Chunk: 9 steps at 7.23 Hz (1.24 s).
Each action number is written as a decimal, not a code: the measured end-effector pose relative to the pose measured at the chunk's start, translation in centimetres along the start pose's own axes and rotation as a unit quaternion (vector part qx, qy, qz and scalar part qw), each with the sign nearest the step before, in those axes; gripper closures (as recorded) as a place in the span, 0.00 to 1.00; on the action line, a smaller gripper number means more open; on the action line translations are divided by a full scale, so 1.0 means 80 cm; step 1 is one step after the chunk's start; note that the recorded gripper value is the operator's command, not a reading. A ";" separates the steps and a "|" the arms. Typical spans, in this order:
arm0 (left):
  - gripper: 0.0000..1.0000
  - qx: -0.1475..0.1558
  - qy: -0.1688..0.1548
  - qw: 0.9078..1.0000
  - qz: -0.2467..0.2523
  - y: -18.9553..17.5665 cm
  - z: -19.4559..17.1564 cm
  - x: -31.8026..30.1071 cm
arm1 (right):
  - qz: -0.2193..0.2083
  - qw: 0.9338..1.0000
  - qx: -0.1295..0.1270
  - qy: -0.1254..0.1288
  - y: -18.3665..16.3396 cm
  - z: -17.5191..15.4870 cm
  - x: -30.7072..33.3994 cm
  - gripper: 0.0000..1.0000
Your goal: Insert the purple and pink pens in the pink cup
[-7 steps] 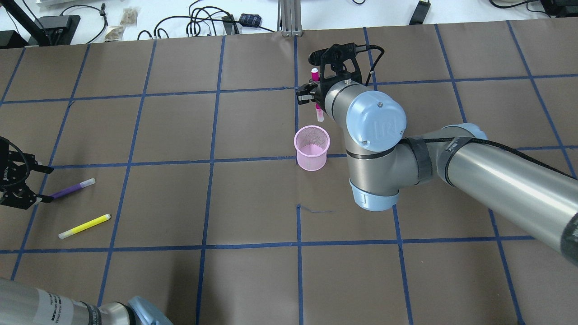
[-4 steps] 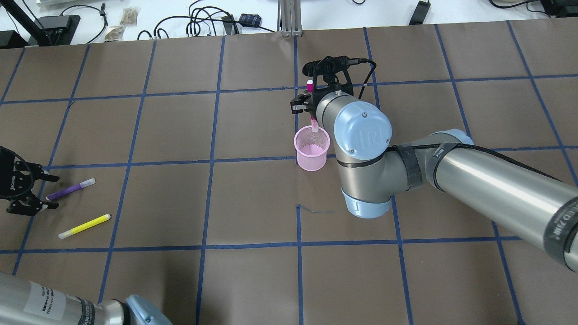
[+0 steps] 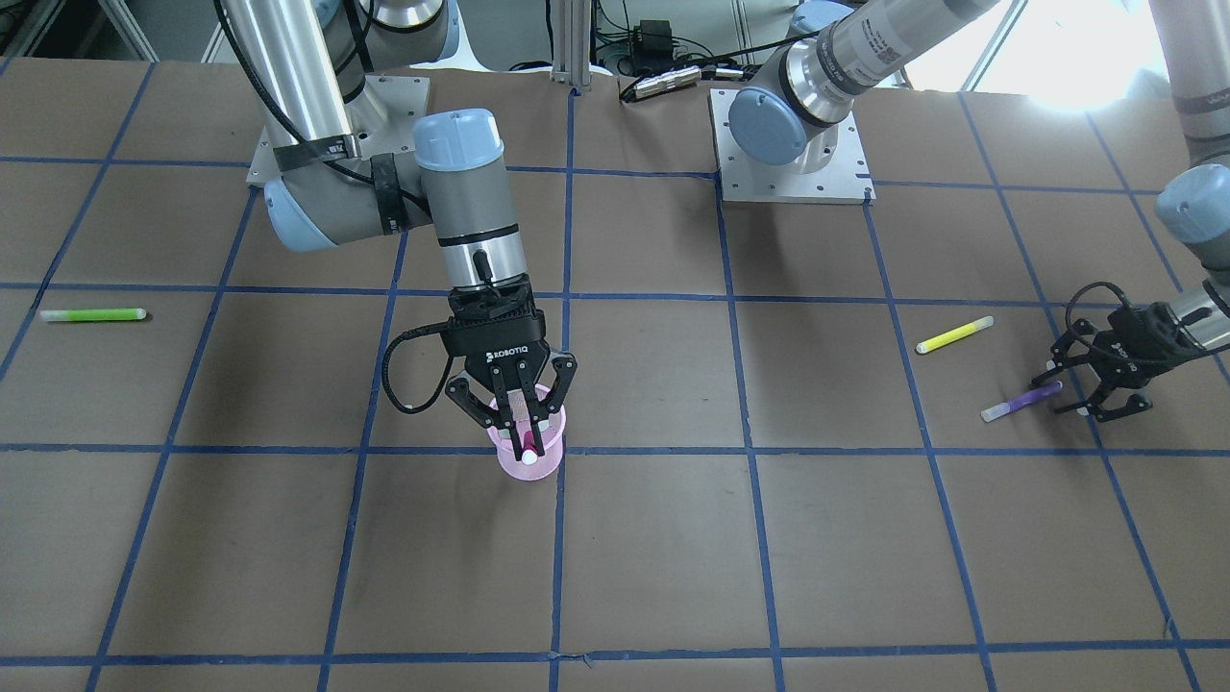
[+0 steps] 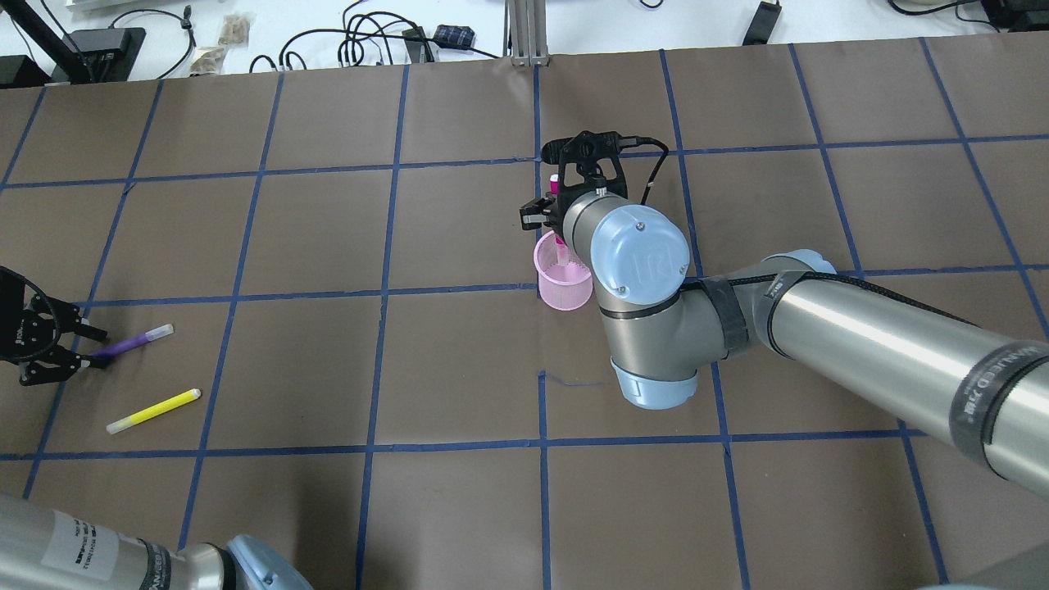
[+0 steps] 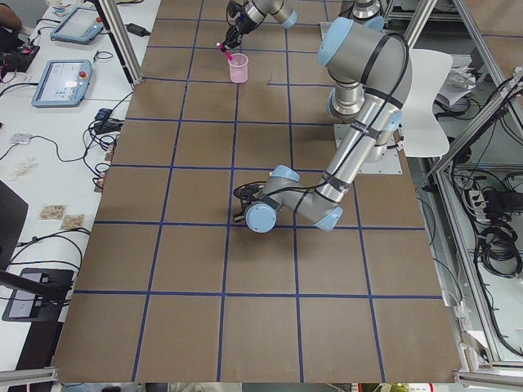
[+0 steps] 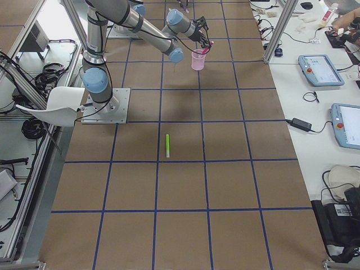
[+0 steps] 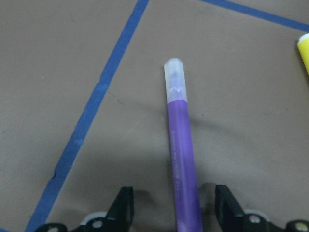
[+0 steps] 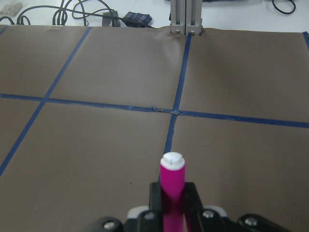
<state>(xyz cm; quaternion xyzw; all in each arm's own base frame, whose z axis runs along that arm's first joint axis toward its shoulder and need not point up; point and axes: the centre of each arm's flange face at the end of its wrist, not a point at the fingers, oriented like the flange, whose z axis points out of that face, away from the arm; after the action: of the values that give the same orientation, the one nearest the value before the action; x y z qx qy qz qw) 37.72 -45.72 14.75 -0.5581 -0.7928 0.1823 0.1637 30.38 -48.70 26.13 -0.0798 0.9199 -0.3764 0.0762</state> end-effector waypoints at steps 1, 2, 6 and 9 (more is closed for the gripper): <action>1.00 -0.001 -0.001 1.000 0.001 -0.001 -0.001 -0.001 | -0.001 1.000 -0.006 0.002 0.007 0.001 0.001 0.48; 1.00 -0.002 -0.002 1.000 0.002 -0.002 -0.004 -0.001 | -0.001 1.000 -0.012 0.003 0.011 0.002 0.002 0.25; 1.00 -0.011 -0.009 1.000 -0.001 -0.039 -0.038 -0.008 | 0.010 0.999 -0.034 0.016 -0.010 -0.002 0.020 0.09; 1.00 -0.024 -0.002 0.999 -0.027 -0.136 -0.080 -0.017 | 0.051 0.990 -0.123 0.045 -0.160 -0.043 0.093 0.05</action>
<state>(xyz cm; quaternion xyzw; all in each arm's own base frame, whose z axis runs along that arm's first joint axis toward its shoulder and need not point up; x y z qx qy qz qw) 32.16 -49.73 25.42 -0.5398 -0.8120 0.1605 0.1535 23.56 -56.91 36.97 -0.0247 0.9646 -0.2592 0.0430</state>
